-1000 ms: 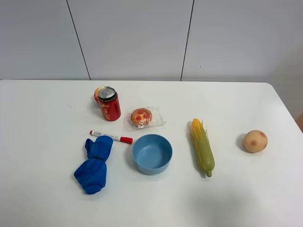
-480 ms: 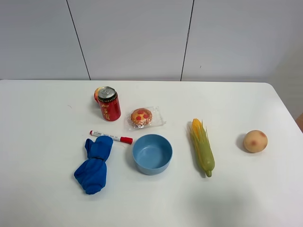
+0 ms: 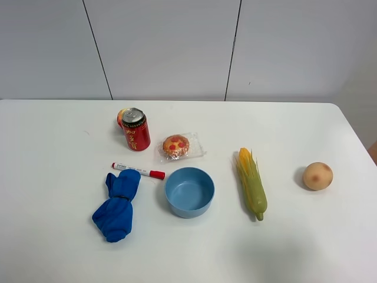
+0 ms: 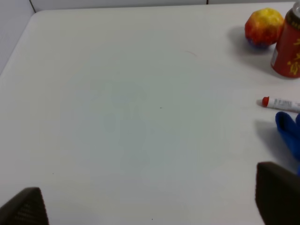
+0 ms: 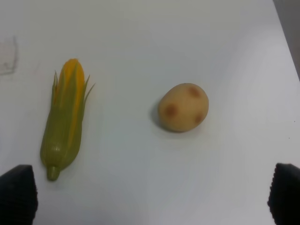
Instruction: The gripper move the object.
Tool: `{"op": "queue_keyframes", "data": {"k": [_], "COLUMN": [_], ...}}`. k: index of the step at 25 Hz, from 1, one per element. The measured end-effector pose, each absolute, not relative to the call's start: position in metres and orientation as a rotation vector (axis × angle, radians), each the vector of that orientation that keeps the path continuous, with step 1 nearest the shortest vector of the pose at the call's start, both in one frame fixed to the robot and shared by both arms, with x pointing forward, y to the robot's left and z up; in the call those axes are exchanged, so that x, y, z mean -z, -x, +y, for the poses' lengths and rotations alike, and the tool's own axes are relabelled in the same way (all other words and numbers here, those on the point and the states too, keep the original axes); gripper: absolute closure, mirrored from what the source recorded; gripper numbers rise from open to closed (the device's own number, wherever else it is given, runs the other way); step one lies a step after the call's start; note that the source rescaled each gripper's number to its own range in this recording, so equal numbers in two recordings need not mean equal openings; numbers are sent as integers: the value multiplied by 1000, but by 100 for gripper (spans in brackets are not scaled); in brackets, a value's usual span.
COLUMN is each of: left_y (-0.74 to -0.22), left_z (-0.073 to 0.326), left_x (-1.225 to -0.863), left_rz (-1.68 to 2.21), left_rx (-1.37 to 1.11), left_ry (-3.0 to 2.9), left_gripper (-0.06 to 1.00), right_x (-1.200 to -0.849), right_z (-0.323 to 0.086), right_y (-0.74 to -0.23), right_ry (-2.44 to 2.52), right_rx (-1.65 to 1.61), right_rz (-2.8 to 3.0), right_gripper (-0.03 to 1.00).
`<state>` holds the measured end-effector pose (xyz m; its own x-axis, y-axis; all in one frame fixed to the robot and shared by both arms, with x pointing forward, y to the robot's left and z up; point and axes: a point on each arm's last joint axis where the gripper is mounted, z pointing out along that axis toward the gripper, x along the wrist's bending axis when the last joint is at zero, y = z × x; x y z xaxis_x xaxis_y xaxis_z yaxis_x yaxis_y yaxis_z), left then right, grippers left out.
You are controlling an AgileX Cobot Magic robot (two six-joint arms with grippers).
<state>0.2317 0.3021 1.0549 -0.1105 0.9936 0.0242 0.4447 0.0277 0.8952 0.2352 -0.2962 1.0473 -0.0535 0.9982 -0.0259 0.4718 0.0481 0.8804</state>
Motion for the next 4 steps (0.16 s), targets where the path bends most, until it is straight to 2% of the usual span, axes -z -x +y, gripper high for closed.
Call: {"op": "queue_keyframes", "data": {"k": [4], "left_y": [-232], "left_z": [302], "left_x": [-1055], "left_rz": [1635], "left_rx": [-1038], "left_ry": [-1485], "left_gripper": [-6], "right_x": [-1047], "right_z": [-296], "right_y": [-235], "right_ry": [-1509], "right_rx": [-940], "right_rz": [1617], "right_gripper": [-3]}}
